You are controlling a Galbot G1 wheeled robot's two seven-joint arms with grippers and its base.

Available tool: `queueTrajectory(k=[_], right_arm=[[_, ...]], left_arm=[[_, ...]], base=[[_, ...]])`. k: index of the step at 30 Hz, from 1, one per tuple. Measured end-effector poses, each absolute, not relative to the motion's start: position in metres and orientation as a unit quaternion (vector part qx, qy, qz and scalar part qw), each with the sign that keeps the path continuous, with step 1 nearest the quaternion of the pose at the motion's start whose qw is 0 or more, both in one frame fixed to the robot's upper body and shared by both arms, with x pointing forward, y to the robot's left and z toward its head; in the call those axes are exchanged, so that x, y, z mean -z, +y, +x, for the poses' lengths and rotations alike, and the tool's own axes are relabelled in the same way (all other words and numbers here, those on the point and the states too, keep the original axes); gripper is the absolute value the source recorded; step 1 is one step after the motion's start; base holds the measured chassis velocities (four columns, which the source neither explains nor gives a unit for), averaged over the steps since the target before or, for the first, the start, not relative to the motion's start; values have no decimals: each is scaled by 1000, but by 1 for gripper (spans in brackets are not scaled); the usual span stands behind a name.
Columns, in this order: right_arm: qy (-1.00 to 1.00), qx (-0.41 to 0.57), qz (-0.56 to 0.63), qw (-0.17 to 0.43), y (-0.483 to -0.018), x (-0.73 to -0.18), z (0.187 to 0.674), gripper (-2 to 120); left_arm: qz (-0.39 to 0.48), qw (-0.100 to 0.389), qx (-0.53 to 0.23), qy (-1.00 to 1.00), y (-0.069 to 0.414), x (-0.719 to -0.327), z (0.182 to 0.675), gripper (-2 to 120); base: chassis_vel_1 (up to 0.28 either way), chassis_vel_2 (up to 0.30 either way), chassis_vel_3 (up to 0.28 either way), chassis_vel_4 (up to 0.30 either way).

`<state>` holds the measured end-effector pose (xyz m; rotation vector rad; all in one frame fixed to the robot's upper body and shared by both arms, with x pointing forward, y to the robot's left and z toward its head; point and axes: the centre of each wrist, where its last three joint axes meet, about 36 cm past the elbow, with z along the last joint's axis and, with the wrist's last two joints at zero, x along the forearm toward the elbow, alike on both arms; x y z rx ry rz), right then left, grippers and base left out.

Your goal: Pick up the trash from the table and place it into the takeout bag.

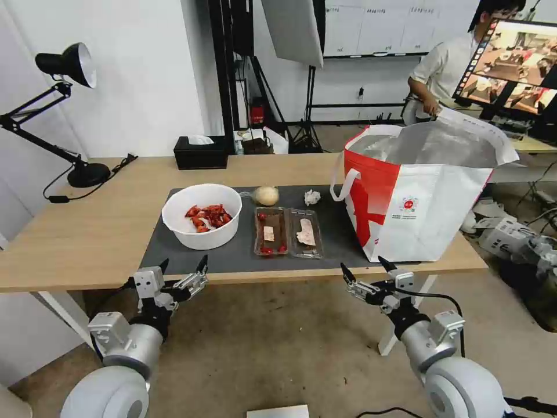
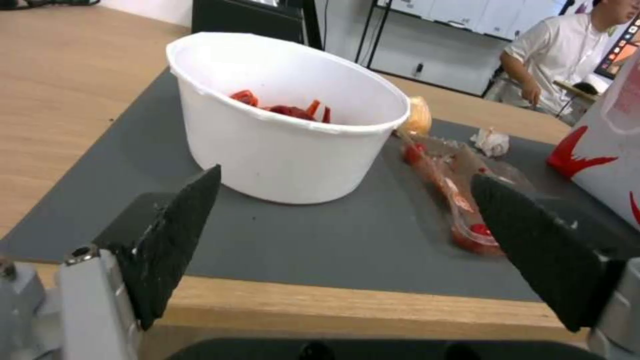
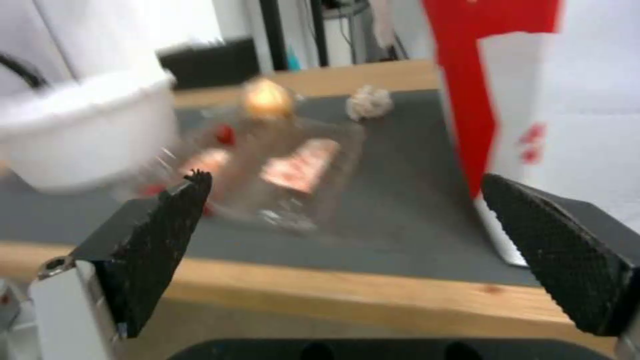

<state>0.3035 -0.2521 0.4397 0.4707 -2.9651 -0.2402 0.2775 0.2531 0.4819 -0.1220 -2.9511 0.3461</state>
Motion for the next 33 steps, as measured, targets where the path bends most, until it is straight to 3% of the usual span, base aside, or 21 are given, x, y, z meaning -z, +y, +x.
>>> queueTrajectory(k=[7, 16, 25, 33], right_arm=[[-954, 225, 184, 72, -224, -446, 320, 100], [-889, 394, 163, 165, -176, -460, 365, 100], [-838, 474, 111, 248, -146, -485, 382, 100], [-825, 485, 69, 282, -133, -487, 389, 100]], left_arm=[[-39, 86, -111, -989, 256, -482, 275, 100], [-35, 93, -108, -989, 258, -479, 274, 100], [-30, 96, -103, -990, 261, -477, 273, 100], [-28, 102, -101, -989, 263, -473, 274, 100]], base=[[0, 0, 0, 0], [0, 0, 0, 0], [0, 0, 0, 0], [0, 0, 0, 0]])
